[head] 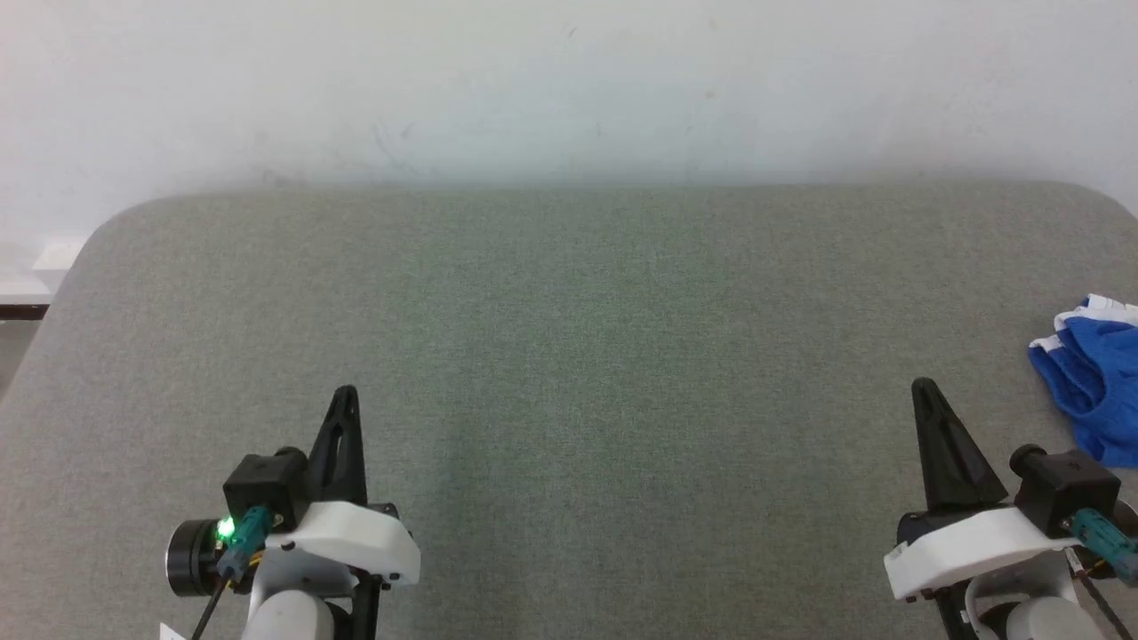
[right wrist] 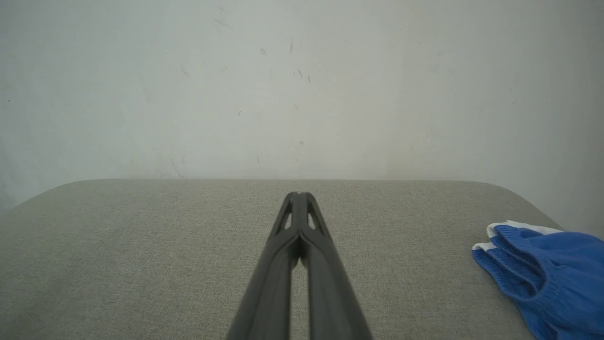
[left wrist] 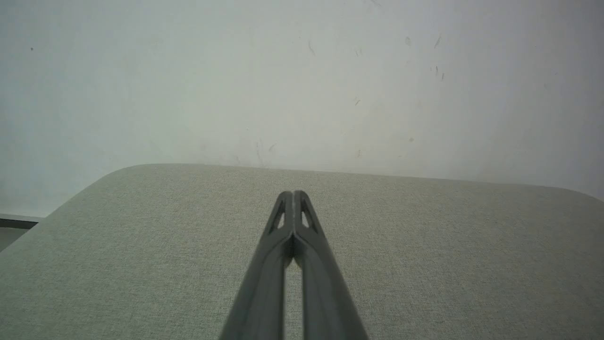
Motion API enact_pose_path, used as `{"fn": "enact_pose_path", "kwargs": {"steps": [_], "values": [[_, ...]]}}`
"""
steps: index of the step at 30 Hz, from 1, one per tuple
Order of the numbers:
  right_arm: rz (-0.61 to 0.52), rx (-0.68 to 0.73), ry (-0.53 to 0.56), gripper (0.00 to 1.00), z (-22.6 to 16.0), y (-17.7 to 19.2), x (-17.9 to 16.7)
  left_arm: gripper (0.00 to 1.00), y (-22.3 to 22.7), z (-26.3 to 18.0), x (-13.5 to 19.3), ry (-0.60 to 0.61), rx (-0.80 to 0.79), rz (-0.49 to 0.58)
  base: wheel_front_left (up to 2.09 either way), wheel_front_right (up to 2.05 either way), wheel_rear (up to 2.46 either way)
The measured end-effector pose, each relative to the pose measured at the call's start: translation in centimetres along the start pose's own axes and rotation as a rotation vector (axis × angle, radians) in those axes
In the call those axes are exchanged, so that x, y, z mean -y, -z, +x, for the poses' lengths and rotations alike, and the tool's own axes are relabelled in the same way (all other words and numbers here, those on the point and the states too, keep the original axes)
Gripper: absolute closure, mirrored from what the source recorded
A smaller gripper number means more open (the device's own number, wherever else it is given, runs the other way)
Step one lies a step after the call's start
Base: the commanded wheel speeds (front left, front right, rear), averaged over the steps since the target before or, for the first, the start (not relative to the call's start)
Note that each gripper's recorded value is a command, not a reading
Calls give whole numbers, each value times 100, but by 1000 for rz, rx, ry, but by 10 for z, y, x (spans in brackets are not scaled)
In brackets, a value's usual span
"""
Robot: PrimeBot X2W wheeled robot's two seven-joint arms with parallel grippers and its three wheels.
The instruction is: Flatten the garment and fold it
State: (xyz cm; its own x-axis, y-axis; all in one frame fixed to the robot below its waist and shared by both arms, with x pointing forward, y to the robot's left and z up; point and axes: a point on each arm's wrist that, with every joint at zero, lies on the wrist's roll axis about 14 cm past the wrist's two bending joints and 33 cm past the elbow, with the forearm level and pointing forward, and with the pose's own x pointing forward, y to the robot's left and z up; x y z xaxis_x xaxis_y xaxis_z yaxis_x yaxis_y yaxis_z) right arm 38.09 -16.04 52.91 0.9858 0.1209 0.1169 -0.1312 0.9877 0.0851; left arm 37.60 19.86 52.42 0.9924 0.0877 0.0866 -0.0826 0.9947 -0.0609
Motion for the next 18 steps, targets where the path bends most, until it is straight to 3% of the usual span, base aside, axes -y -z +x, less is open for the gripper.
{"fn": "enact_pose_path", "kwargs": {"steps": [18], "values": [[-24,-23,-8,100,-1,0,-2,100,0,0,5,20,-17,13,0,0,0]]}}
